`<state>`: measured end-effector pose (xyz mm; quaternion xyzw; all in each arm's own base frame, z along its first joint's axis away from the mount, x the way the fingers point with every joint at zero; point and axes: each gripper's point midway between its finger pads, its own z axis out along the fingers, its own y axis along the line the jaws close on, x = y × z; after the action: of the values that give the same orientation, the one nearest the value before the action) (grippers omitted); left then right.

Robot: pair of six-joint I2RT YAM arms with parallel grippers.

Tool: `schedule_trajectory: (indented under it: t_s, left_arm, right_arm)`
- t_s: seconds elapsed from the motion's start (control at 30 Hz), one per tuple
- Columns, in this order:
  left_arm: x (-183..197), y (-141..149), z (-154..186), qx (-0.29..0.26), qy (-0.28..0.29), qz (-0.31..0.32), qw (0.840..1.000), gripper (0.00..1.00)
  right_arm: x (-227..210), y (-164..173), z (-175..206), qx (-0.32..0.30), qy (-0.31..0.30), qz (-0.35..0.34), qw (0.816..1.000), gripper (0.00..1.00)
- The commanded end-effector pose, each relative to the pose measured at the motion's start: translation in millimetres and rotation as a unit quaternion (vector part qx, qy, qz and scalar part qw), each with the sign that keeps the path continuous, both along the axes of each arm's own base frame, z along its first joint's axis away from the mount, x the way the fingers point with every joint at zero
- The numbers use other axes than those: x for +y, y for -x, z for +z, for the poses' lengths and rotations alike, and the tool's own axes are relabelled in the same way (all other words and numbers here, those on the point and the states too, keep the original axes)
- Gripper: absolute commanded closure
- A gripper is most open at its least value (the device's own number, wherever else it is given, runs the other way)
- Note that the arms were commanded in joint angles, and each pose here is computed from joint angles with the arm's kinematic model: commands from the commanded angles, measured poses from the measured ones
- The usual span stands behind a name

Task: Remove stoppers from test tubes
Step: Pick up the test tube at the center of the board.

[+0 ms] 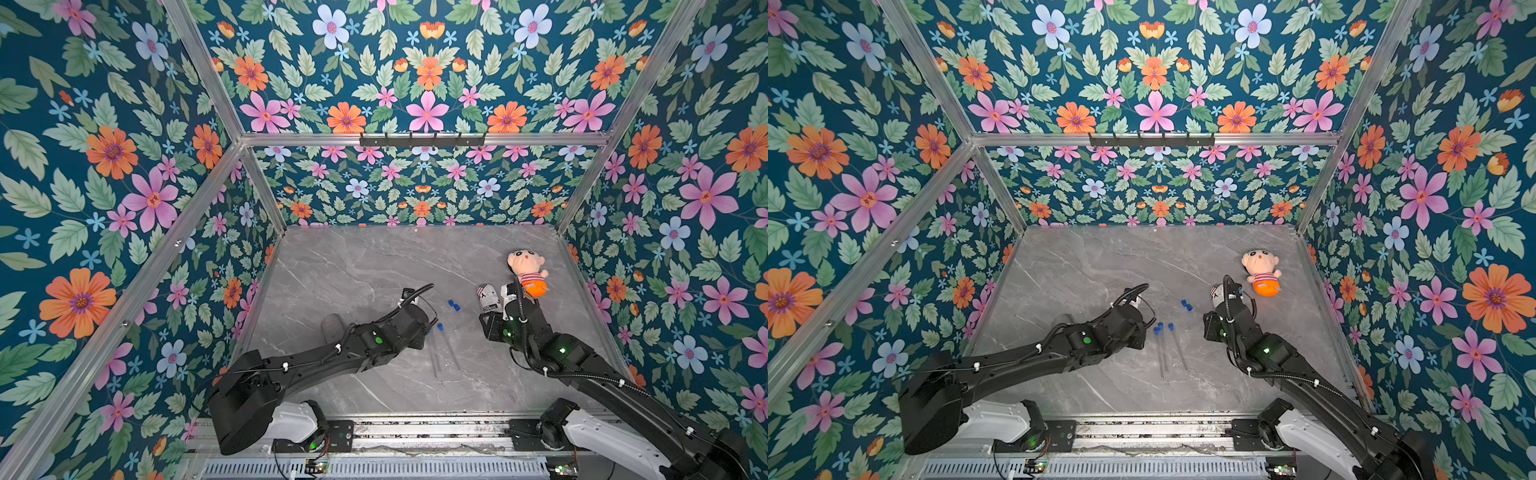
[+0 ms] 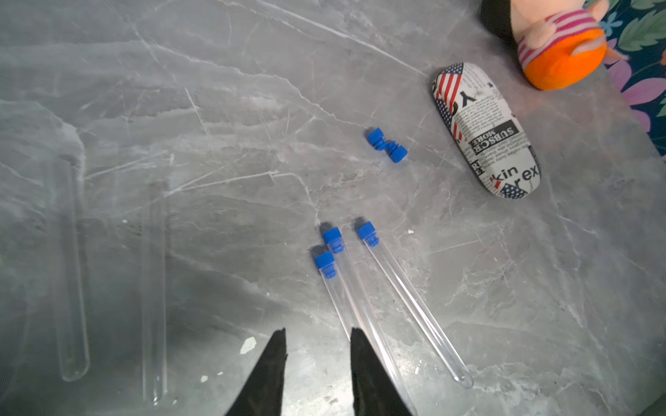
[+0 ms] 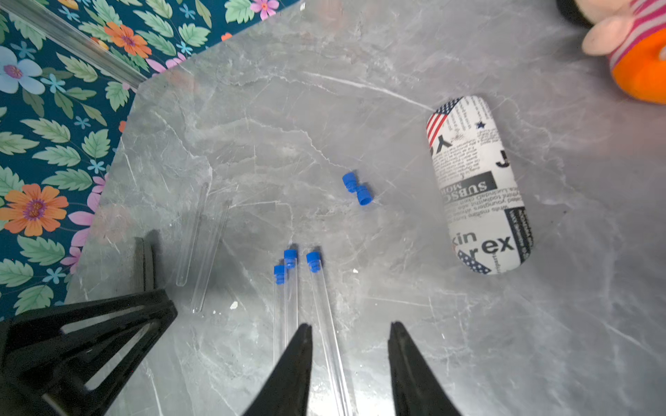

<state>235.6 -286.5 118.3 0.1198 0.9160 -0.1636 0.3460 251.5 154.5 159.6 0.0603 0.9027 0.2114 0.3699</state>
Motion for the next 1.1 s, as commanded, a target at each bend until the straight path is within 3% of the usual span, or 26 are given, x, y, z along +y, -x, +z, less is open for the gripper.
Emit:
schedule_trajectory:
  t_s: [0.0,0.43,1.07]
  left_arm:
    - [-12,3,-6,0.008,0.028,0.016,0.999,0.67]
    - [-31,12,-40,0.042,0.029,0.016,0.999,0.67]
    - [-41,8,-58,0.060,0.013,0.012,0.998,0.67]
  right_arm:
    - [6,2,-6,0.015,-0.017,0.000,1.000,0.63]
    - [7,1,-5,0.011,-0.016,-0.003,1.000,0.63]
    - [7,-3,1,0.005,-0.003,0.000,1.000,0.63]
